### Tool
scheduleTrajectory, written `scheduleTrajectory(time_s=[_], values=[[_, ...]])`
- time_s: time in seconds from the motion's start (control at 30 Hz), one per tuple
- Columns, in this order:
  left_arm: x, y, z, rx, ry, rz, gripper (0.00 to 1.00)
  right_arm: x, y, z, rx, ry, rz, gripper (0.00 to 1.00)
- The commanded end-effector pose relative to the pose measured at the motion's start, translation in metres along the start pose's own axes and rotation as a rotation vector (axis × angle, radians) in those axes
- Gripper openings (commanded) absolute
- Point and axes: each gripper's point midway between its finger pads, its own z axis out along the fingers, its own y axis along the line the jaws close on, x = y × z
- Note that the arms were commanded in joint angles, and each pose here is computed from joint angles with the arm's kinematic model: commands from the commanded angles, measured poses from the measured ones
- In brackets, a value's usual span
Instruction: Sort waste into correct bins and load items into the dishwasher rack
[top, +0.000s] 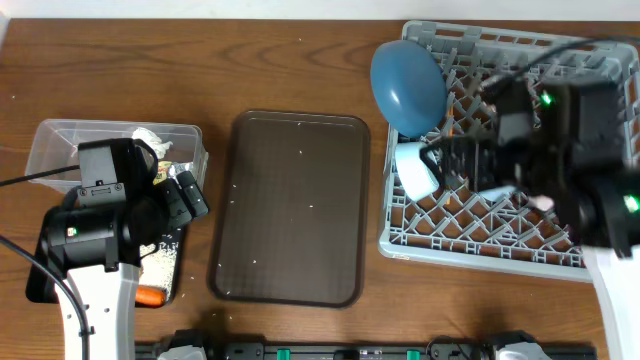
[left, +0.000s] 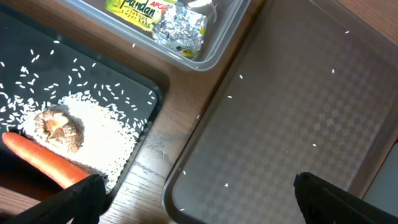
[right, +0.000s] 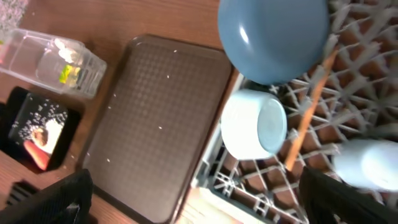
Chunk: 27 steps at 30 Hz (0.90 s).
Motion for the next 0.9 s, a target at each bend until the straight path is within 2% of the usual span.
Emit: scheduleTrajectory(time_s=[0.0,0.23,0.4,0.53,0.87], values=[[-0.003,0.002,-0.002,-0.011,-0.011,0.002,0.98,0.001,-0.013,-0.031,0.12,-0.083,-0.055,0.99],[-0.003,0.002,-0.002,-0.011,-0.011,0.002,0.98,0.01,-0.031,-0.091,0.323,-0.248,-0.193,0.99],[-0.003,0.002,-0.002,-0.011,-0.011,0.002,0.98,0.013,-0.051,-0.106,0.418,-0.424,-0.177,0.99],[-0.003,0.002,-0.002,-0.011,-0.011,0.002,0.98,0.026,-0.069,-0.089,0.439,-0.553,-0.164,0.99],[-0.003,0.002,-0.002,-0.011,-0.011,0.002,0.98,0.087,-0.1,-0.028,0.447,-0.663,-0.174,0.99]])
